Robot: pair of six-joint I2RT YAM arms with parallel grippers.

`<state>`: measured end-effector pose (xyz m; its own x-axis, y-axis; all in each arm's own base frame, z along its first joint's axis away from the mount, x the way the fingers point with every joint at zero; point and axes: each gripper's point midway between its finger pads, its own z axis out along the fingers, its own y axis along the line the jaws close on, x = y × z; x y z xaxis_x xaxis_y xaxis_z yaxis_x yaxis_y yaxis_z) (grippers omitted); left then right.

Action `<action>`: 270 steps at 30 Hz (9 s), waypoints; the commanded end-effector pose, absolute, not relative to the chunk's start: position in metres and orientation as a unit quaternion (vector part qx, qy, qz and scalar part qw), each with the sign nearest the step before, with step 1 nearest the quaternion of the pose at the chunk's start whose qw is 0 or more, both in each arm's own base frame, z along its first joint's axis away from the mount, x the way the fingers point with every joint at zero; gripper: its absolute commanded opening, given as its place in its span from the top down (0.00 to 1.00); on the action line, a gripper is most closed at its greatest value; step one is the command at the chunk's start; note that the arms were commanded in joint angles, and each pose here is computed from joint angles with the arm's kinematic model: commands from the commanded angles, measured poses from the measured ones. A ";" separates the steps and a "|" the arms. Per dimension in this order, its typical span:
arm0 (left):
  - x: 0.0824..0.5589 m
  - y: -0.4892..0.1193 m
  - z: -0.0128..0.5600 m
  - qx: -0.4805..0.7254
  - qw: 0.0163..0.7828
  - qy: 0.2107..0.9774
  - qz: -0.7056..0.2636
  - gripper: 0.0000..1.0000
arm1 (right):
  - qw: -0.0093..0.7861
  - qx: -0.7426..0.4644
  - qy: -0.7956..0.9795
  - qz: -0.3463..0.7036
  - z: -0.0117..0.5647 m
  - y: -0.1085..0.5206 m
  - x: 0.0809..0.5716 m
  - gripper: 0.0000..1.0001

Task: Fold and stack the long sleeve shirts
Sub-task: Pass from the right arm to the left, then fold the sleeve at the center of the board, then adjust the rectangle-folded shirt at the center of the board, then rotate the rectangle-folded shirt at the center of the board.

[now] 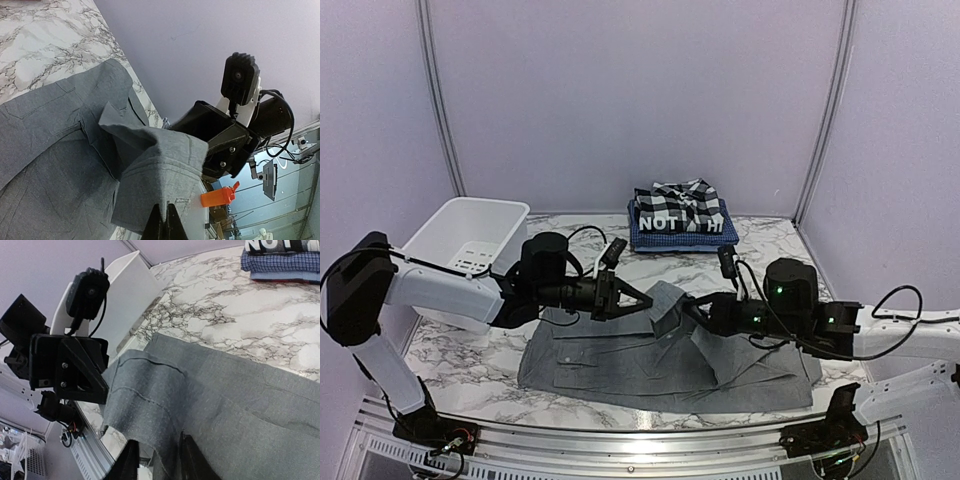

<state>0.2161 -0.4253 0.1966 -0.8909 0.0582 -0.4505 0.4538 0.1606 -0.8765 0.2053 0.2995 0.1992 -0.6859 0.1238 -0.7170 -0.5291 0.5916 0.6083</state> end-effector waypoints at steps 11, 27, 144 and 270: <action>0.129 -0.414 0.246 0.381 0.134 0.748 -0.527 1.00 | 0.429 -0.042 0.857 0.283 0.212 0.226 0.255 0.35; 0.054 -0.427 0.245 0.514 0.072 0.723 -0.456 1.00 | 0.366 0.096 0.912 0.160 0.141 0.125 0.302 0.53; 0.289 -0.308 0.087 0.121 0.101 0.943 -0.293 0.37 | 0.348 0.024 0.919 0.186 0.119 0.126 0.312 0.53; 0.275 -0.294 0.006 0.038 0.104 0.977 -0.181 0.67 | 0.249 0.084 0.958 0.119 0.009 0.124 0.308 0.53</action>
<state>0.2957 -0.2951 0.0223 -0.9623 0.1027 -0.2519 0.1896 0.9173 -0.3503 0.2946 0.1443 0.0290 -0.8238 0.2956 -0.4837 0.1017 0.9165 0.3870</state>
